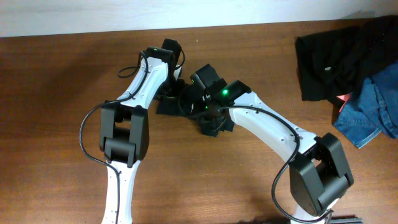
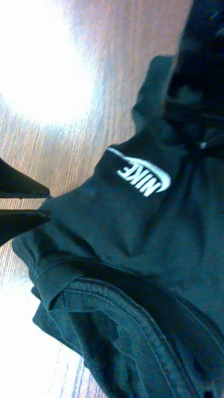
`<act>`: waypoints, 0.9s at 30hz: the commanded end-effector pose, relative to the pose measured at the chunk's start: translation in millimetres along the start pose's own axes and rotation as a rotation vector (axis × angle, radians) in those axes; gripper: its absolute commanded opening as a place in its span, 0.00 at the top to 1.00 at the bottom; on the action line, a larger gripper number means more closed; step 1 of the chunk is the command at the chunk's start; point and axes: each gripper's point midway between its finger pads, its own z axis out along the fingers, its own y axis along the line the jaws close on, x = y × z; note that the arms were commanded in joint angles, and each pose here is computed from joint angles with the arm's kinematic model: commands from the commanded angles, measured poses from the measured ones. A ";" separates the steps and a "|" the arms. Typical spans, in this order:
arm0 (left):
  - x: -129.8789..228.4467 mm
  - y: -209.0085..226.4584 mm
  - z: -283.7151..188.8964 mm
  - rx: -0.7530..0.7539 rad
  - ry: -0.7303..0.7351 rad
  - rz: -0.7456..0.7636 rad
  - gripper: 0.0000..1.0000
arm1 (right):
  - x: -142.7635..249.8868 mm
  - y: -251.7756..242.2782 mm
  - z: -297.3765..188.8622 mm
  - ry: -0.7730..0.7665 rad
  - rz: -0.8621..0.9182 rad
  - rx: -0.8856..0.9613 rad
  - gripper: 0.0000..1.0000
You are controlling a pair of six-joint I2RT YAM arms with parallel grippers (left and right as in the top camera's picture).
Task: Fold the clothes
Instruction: 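Press the folded bundle flat with the right gripper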
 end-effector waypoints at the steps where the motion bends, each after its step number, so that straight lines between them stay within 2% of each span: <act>1: 13.0 2.7 37.2 -0.012 0.069 0.010 0.20 | 10.0 7.1 2.3 0.026 -0.146 -0.013 0.96; 7: 13.1 2.7 37.2 -0.012 0.070 0.010 0.20 | 30.3 5.1 1.6 0.092 -0.450 0.025 0.85; 11: 13.0 2.7 37.2 -0.012 0.069 0.010 0.20 | 35.0 -4.2 0.4 0.110 -0.551 0.096 0.65; 12: 13.0 2.7 37.2 -0.012 0.069 0.010 0.20 | 34.8 -6.2 0.1 0.111 -0.560 0.108 0.63; 18: 13.0 2.7 37.2 -0.012 0.069 0.010 0.20 | 35.8 -7.8 2.6 0.126 -0.660 0.109 0.57; 27: 12.6 4.2 37.2 -0.021 0.067 0.011 0.19 | 49.6 -3.5 15.2 0.184 -0.829 0.110 0.57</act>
